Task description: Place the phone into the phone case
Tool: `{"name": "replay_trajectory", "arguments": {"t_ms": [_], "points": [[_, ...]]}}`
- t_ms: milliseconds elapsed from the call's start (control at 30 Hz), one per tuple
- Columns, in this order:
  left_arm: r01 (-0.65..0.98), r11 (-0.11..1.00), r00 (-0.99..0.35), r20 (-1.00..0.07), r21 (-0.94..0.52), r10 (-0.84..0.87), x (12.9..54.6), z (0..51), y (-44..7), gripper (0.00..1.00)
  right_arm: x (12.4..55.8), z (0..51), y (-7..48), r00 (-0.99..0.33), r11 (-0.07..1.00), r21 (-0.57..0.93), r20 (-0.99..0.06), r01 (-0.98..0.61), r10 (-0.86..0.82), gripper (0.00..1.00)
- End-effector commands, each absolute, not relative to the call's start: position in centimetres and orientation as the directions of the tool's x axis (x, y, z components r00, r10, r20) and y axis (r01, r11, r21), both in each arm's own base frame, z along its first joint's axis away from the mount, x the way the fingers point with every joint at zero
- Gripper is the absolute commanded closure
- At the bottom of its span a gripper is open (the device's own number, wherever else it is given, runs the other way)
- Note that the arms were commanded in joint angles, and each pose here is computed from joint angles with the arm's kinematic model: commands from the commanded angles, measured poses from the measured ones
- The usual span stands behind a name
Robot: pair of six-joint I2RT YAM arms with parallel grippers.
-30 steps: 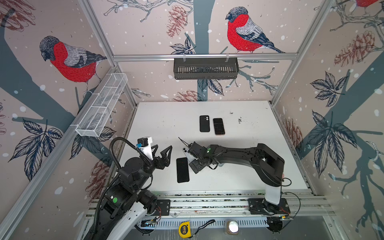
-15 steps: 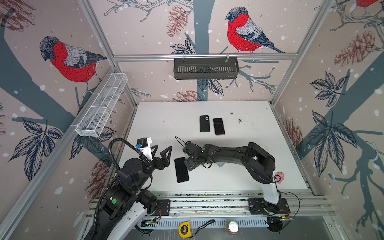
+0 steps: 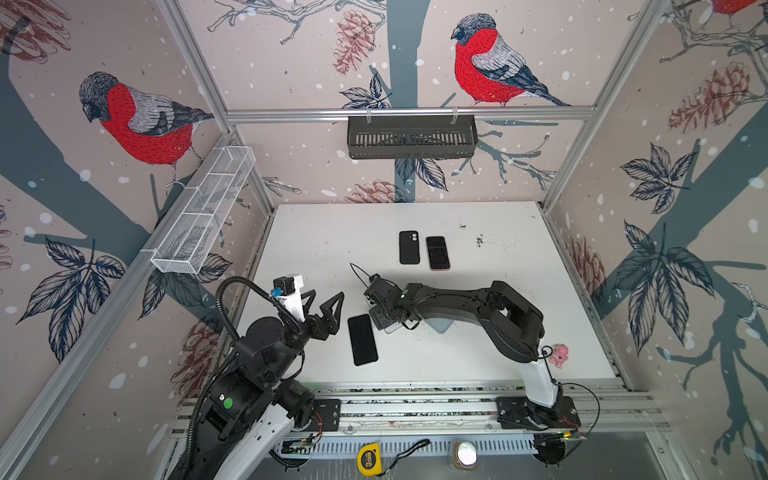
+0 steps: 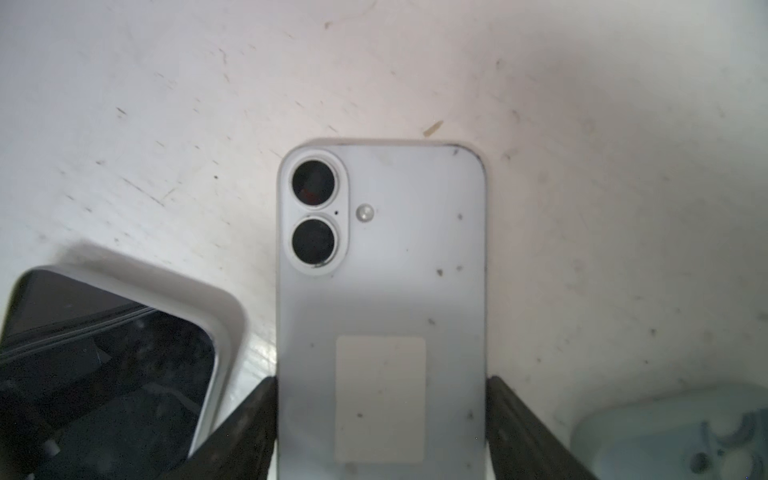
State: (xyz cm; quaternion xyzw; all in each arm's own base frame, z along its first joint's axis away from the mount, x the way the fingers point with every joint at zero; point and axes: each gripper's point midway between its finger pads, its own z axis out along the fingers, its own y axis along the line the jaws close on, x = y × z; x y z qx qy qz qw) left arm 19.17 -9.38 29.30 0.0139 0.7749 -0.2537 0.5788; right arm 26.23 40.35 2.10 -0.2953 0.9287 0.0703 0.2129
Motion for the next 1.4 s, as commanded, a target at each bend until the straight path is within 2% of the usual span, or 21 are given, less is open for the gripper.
{"name": "replay_trajectory", "arguments": {"t_ms": [0, 200, 333, 567, 700, 1000, 1267, 1367], "points": [[0.319, 0.872, -0.307, -0.911, -0.372, -0.276, 19.4, 29.8, -9.3, 0.16, 26.6, 3.2, 38.6, -0.721, 0.810, -0.069, -0.414, -0.583, -0.555, 0.26], [0.317, 0.873, -0.311, -0.910, -0.370, -0.272, 19.4, 29.7, -9.4, 0.16, 27.9, 7.4, 37.9, -0.704, 0.822, -0.058, -0.483, -0.567, -0.520, 0.26], [0.316, 0.874, -0.313, -0.910, -0.370, -0.272, 19.5, 29.7, -9.4, 0.16, 28.7, 8.8, 35.2, -0.710, 0.837, -0.071, -0.494, -0.542, -0.502, 0.26], [0.313, 0.875, -0.317, -0.909, -0.369, -0.270, 19.6, 29.6, -9.4, 0.16, 29.1, 7.3, 28.4, -0.789, 0.900, -0.049, -0.462, -0.434, -0.406, 0.26], [0.310, 0.877, -0.323, -0.908, -0.366, -0.266, 19.7, 29.5, -9.5, 0.16, 28.6, 6.0, 26.5, -0.816, 0.916, -0.038, -0.440, -0.400, -0.375, 0.26], [0.306, 0.879, -0.333, -0.906, -0.365, -0.260, 19.9, 29.2, -9.6, 0.16, 27.7, 3.8, 25.5, -0.840, 0.922, -0.032, -0.402, -0.386, -0.365, 0.22], [0.308, 0.878, -0.335, -0.906, -0.365, -0.259, 19.9, 29.1, -9.7, 0.17, 27.6, 3.9, 25.8, -0.844, 0.924, -0.012, -0.402, -0.382, -0.355, 0.15], [0.307, 0.879, -0.333, -0.906, -0.365, -0.260, 19.9, 29.2, -9.6, 0.16, 27.6, 4.0, 25.7, -0.842, 0.923, -0.018, -0.405, -0.383, -0.357, 0.09]]}}
